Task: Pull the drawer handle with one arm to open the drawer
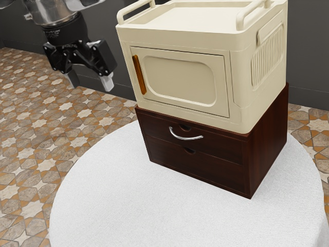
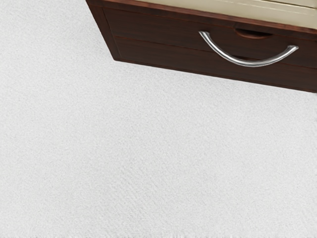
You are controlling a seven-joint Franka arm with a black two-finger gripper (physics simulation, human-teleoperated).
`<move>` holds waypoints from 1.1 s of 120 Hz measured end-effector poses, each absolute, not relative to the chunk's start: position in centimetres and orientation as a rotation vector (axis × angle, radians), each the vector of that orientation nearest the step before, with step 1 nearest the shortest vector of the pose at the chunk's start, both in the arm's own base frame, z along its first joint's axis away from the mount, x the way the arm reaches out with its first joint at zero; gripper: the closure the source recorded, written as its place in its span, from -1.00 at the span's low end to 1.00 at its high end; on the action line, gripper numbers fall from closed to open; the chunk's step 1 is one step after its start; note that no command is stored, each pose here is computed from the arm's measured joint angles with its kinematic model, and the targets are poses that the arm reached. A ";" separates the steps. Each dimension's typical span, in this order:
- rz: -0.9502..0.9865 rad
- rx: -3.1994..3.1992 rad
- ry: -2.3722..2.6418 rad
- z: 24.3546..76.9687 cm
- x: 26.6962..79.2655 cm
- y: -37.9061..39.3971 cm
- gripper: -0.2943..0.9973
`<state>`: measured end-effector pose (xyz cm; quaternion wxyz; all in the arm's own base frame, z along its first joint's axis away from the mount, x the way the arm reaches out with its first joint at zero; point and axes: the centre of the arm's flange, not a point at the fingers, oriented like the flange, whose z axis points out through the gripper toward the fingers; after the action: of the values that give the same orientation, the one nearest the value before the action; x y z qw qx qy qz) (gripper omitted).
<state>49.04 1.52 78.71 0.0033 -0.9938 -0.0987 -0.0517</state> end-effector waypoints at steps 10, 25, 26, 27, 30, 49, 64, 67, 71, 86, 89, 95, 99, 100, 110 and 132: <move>-0.146 -3.115 -0.304 78.3 49.4 0.6 -0.54; -0.137 -3.072 -0.305 78.2 49.3 -0.4 -0.54; -0.140 -3.067 -0.304 78.3 49.2 -0.4 -0.54; -0.144 -3.064 -0.301 78.3 49.1 -0.5 -0.54; -0.151 -3.054 -0.287 78.4 48.9 -0.7 -0.54; -0.106 -3.016 -0.156 74.0 45.8 -2.1 -0.54; -0.098 -2.983 0.002 69.1 46.7 -2.3 -0.54; -0.116 -2.980 0.032 68.8 46.8 -2.3 -0.54; -0.141 -2.975 0.075 68.7 47.1 -2.3 -0.54; -0.206 -2.945 0.291 67.5 47.7 -2.4 -0.54; -0.216 -2.937 0.333 67.4 47.9 -2.6 -0.54; -0.217 -2.920 0.412 66.8 48.1 -2.7 -0.54; -0.225 -2.905 0.471 66.7 48.2 -2.8 -0.54; -0.227 -2.901 0.486 66.7 48.2 -2.9 -0.54; -0.245 -2.850 0.662 67.0 48.8 -3.3 -0.54; -0.224 -2.733 0.991 66.3 49.0 -3.6 -0.54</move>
<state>48.96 -3.61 66.33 0.1125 -0.9314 0.3376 -0.0763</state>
